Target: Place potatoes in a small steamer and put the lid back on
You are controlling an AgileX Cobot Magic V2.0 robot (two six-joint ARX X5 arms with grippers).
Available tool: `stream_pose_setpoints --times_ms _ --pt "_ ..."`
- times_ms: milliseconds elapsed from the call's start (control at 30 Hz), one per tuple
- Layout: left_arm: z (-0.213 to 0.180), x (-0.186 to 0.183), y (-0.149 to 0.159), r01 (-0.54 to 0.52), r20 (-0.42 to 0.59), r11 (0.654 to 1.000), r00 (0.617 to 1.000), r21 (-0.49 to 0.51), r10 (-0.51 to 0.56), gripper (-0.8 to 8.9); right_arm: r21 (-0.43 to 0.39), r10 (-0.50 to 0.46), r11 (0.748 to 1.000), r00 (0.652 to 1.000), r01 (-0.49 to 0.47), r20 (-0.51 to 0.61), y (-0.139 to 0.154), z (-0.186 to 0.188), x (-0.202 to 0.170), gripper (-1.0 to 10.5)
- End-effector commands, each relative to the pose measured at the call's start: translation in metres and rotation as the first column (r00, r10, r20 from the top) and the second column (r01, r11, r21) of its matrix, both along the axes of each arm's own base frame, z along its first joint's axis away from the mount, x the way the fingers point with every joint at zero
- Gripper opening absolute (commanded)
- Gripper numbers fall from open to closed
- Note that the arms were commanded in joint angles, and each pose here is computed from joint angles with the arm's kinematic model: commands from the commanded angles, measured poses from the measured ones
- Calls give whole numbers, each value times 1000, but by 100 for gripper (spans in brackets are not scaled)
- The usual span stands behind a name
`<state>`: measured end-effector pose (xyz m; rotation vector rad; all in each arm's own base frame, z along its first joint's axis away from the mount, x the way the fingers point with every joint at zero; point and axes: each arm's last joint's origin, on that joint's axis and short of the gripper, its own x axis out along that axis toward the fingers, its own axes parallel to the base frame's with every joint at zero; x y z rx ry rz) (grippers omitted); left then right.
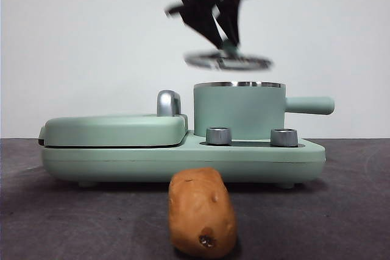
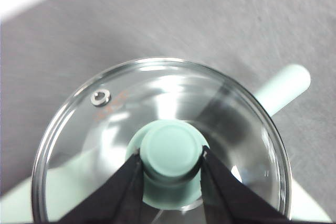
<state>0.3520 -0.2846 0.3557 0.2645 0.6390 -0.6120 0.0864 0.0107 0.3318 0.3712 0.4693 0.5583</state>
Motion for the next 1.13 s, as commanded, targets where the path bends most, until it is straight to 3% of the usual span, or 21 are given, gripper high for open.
stream_pose_setpoints --times_ms 33,167,333,533,700,833,900,1033,1133 --pt "69 -29 33 6 135 999 991 -47 0 7 -4 4 1000 1000 -4 17 0 4 -1 490" --pt "100 -54 94 -55 124 996 990 -71 64 6 -1 12 1000 998 -12 -61 0 -2 -2 488" --pt "68 -73 162 -181 124 974 972 -139 198 6 -15 37 999 996 -38 -86 2 -5 -2 487" --pt "27 -95 201 -279 68 945 954 -172 293 6 2 109 994 977 -110 -183 9 -12 15 487" --pt "4 -108 209 -304 63 939 946 -161 317 6 -17 173 983 947 -184 -272 27 -10 34 487" --pt "-7 -114 211 -307 54 939 946 -152 318 6 -51 210 967 893 -250 -398 59 -10 54 489" --pt "-8 -114 211 -305 65 939 946 -161 319 6 -124 180 955 856 -271 -485 83 -20 65 489" --pt "-6 -115 211 -299 80 939 945 -173 316 6 -210 159 908 763 -362 -627 135 -49 79 492" --pt "-6 -115 211 -299 82 939 945 -173 316 6 -276 123 878 740 -391 -661 175 -69 85 498"
